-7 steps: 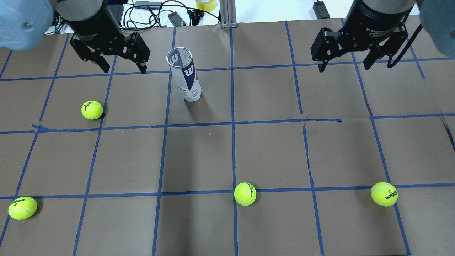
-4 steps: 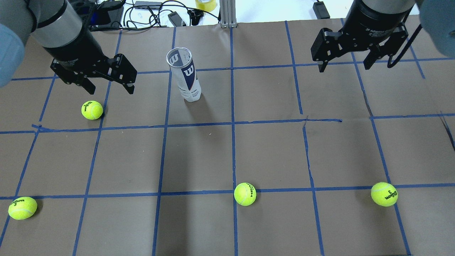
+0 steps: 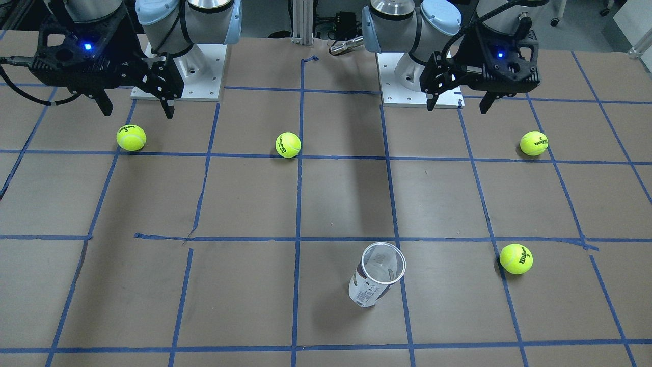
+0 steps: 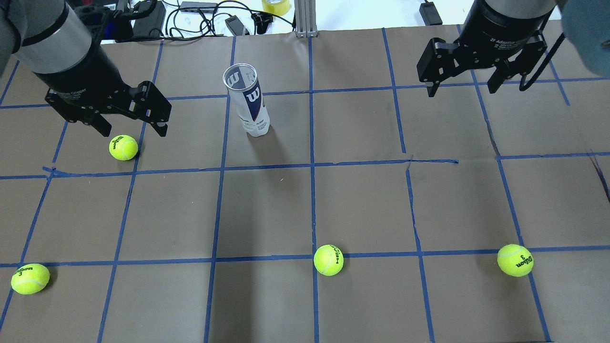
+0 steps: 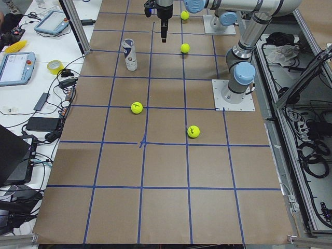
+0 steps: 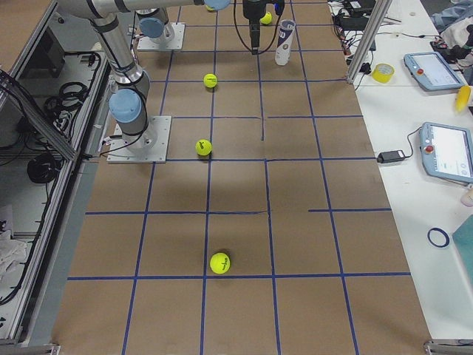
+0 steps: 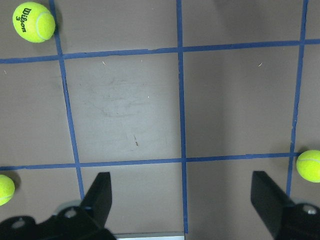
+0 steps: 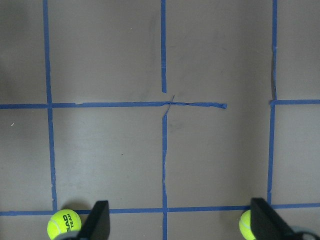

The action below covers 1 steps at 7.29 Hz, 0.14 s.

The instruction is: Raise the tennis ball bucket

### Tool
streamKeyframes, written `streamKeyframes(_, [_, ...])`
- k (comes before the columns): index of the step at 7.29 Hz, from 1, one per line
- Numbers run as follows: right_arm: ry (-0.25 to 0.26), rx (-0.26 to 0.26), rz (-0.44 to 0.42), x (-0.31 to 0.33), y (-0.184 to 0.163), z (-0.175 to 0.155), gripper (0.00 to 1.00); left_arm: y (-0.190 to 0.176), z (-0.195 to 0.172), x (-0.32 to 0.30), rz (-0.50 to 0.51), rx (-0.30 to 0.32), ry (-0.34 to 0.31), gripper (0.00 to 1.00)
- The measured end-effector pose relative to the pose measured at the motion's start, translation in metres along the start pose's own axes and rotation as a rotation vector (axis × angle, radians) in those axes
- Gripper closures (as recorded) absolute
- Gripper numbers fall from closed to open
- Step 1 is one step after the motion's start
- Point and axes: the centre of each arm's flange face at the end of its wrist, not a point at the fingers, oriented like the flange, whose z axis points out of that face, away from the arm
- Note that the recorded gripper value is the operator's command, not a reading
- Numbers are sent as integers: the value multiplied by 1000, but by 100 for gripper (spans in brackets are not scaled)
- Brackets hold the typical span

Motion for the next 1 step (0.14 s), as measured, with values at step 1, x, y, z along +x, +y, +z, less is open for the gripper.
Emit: streamKeyframes(1, [-1,1,0,0,0,0,0,1,1,0,0,-3,-1,0])
